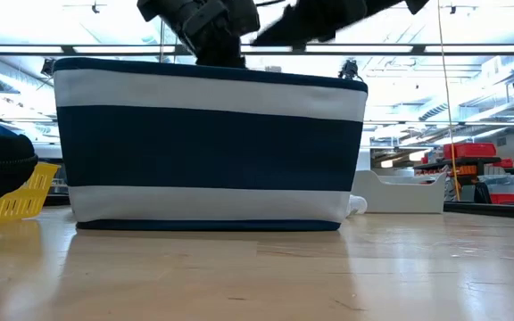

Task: Pick & place medical supplies in basket/bin
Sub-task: Put the bottom white medicine bottle into the yellow bin

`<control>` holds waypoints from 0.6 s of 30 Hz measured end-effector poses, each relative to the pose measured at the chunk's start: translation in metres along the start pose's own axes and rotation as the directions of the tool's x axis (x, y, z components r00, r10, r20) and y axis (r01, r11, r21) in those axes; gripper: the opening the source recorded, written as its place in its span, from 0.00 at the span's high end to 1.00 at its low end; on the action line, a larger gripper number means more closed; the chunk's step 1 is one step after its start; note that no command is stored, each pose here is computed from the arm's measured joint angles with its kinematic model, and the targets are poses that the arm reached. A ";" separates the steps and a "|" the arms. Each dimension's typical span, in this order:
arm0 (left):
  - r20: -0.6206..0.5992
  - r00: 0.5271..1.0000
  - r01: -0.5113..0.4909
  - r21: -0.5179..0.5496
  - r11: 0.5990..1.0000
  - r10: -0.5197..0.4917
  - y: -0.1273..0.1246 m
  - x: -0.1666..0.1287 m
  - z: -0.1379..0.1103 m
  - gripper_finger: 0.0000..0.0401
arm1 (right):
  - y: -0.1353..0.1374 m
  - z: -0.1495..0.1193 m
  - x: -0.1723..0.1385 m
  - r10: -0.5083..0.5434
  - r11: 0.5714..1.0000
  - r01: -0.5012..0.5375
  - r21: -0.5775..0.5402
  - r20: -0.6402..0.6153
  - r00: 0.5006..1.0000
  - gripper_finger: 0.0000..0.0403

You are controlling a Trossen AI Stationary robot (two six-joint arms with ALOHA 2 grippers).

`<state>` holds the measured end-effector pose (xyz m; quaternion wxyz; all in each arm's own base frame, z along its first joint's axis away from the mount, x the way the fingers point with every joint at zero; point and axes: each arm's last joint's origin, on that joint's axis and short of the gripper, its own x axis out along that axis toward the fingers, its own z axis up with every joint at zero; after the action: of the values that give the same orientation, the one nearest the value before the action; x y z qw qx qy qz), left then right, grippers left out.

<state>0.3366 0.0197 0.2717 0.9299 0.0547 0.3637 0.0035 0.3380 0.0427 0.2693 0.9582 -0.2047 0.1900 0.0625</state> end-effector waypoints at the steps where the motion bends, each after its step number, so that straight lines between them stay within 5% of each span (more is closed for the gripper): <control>1: 0.012 1.000 -0.001 0.006 1.000 0.001 0.001 -0.001 0.001 0.65 | -0.002 0.005 -0.006 0.012 1.000 -0.011 -0.009 0.036 0.999 0.46; 12: 0.099 0.995 0.024 0.074 0.997 -0.032 0.003 -0.001 0.009 0.65 | -0.016 0.037 -0.102 0.173 0.984 -0.179 0.009 0.197 0.965 0.49; 18: 0.273 0.955 0.088 0.101 0.991 -0.113 0.003 0.008 0.006 0.65 | -0.012 0.017 -0.141 0.165 0.986 -0.168 -0.018 0.327 0.931 0.49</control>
<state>0.3463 0.0229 0.2712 0.9674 0.0770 0.2316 -0.0675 0.2164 0.0329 0.3434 0.9686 -0.1700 0.0455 0.1755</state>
